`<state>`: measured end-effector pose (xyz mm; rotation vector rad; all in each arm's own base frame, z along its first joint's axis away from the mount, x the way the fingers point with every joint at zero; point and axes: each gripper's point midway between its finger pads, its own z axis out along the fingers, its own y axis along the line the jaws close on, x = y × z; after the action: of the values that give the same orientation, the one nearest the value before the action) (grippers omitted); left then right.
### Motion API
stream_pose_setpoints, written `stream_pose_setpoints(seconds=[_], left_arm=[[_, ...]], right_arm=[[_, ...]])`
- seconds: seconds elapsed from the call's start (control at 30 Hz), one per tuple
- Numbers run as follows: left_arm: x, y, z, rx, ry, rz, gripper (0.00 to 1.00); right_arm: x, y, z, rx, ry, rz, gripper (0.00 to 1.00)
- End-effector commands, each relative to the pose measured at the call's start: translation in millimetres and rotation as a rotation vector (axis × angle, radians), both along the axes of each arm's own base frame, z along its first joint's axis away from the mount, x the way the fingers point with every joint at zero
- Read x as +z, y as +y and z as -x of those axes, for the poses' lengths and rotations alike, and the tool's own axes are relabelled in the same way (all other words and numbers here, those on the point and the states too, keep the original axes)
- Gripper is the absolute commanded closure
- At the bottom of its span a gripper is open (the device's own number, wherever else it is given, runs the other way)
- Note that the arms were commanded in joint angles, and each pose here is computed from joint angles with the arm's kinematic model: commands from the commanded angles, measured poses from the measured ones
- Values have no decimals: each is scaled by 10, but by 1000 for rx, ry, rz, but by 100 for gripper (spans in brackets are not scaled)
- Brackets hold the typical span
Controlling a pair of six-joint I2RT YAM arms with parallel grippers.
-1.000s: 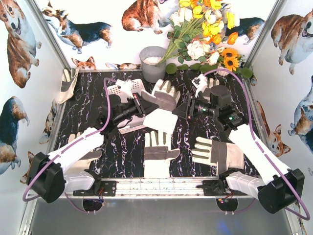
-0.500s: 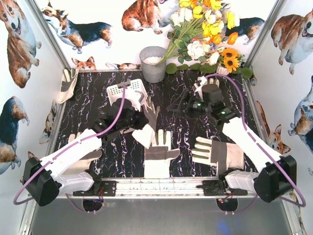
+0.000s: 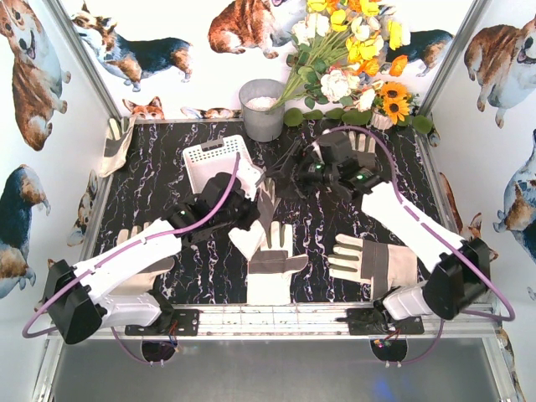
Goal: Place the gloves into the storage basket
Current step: Turn over the glove.
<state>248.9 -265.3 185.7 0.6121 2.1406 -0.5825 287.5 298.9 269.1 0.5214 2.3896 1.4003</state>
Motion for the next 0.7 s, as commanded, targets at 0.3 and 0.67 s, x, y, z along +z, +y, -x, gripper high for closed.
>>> stream_pose_setpoints(seconds=[0.3,0.67], left_arm=[[17,-144,37,-71,-42,-92,100],[-13,-262,67,-129,-50,-132,100]], right_arm=[[-353,271,102,92,180,1,21],[-776,231,269,151,241,114,39]])
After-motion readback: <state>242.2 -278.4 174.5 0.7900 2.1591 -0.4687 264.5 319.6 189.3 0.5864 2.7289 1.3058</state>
